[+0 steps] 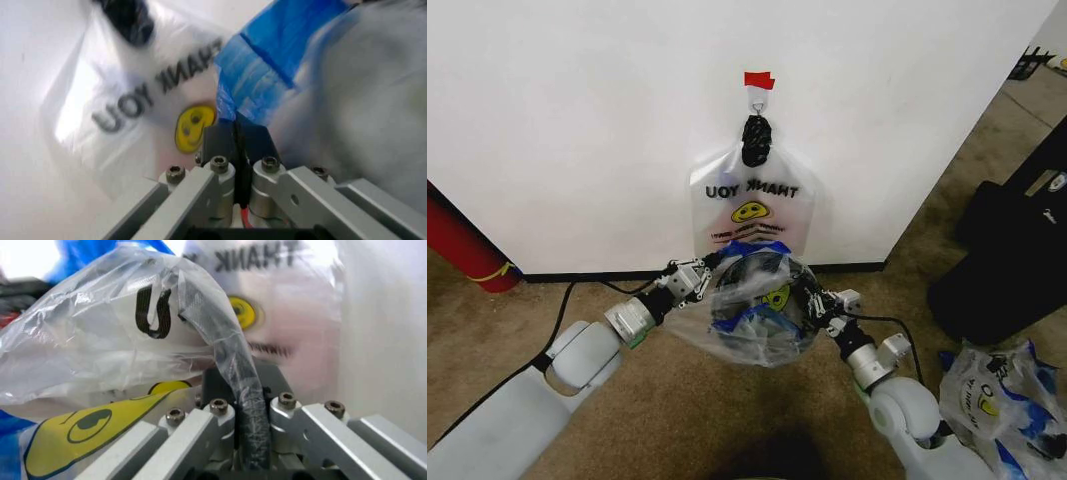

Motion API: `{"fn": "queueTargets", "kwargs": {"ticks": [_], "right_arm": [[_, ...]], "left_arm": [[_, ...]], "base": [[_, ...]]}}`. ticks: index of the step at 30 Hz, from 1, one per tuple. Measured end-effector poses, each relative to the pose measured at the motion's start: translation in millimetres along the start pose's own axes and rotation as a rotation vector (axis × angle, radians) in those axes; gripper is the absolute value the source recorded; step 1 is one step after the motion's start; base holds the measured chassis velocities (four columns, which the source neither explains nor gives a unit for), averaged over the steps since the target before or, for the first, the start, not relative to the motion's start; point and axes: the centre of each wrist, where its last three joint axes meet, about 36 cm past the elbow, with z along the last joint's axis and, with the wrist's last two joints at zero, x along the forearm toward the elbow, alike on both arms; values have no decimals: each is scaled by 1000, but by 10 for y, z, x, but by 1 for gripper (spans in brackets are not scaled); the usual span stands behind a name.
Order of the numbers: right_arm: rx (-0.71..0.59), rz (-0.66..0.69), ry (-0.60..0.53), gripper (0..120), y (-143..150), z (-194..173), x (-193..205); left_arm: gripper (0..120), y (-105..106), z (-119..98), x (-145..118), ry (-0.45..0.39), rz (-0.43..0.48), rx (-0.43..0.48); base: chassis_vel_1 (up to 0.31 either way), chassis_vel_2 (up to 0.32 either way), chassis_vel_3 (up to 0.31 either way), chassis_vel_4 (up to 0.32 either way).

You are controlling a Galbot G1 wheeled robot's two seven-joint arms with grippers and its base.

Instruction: Pick up the garbage bag from the wall and place it over the trash bin.

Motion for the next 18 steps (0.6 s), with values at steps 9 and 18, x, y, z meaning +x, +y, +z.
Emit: {"fn": "queueTargets", "kwargs": {"ticks": [9,18], "right_arm": [[-59,-98,-83,0,-138,74,43],[-162,-51,-86,0,30,169,10]], "left_arm": [[0,96,276,-10,85,-20,39],[12,76,385,1,57,-53,135]], "base": [[0,0,0,0],[0,0,0,0]]}}
